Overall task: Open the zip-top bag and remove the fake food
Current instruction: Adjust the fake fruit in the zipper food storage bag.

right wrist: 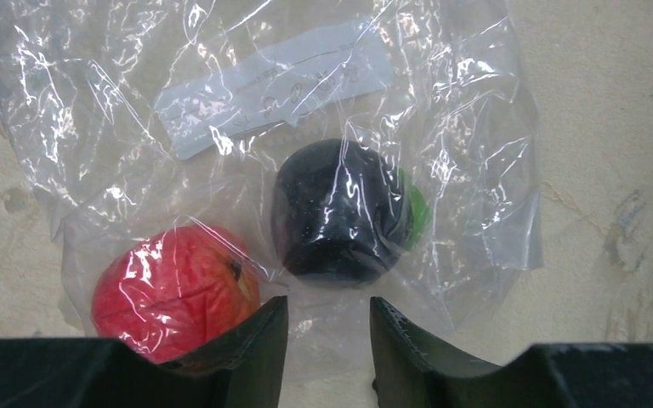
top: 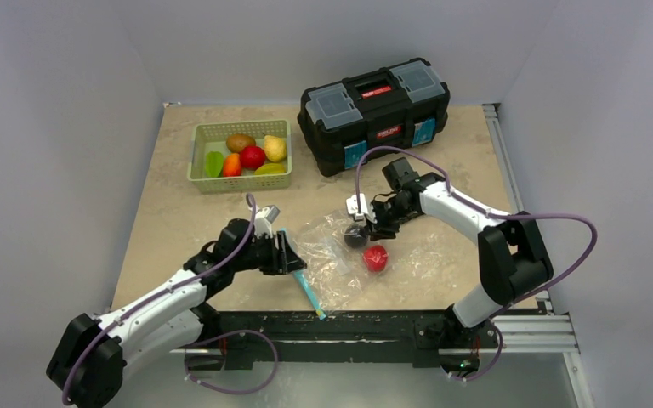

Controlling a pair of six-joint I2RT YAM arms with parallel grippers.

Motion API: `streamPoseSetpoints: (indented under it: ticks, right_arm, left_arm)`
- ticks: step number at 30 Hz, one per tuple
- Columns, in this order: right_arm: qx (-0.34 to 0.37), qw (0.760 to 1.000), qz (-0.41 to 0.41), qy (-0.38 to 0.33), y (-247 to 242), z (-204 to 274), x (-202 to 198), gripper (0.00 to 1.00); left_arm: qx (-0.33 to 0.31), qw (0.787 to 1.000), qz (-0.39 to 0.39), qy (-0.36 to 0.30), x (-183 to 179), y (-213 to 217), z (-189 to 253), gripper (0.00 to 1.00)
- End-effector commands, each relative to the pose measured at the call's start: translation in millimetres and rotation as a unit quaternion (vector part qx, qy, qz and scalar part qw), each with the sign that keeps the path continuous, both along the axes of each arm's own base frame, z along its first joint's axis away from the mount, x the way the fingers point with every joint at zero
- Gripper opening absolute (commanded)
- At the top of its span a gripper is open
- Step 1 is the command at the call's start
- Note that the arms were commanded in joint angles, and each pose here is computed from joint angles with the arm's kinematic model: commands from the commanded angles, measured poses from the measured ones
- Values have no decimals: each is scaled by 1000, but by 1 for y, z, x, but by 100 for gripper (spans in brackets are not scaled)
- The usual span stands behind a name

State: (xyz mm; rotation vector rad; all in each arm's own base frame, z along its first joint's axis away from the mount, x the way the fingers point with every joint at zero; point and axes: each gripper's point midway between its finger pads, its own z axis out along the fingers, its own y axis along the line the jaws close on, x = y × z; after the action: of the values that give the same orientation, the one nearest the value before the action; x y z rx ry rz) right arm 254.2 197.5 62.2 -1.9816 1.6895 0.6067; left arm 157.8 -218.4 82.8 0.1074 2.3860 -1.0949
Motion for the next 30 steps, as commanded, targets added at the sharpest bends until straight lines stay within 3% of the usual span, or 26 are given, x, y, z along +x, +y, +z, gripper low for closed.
streamPoseSetpoints:
  ticks: [1,5,10,16,21,24,30]
  right_arm:
    - [14,999,34,-25,9,14,8,44]
    - [37,998,40,-28,18,17,8,53]
    - [41,998,48,-31,24,15,7,59]
    - [29,997,57,-35,29,9,5,60]
    - [22,998,48,-35,29,2,8,59]
    - [22,998,44,-29,29,-2,8,52]
    - [16,999,27,-16,30,-6,9,28]
  left_arm:
    - [-57,998,-1,-19,11,-18,21,49]
    - [-55,998,7,-13,16,-20,17,57]
    - [-64,998,6,-6,21,-27,14,58]
    - [-61,998,4,11,26,-33,8,53]
    - [-21,1000,15,-10,19,-14,19,55]
    - [3,999,24,-25,12,2,30,61]
    - [37,998,40,17,-6,20,4,62]
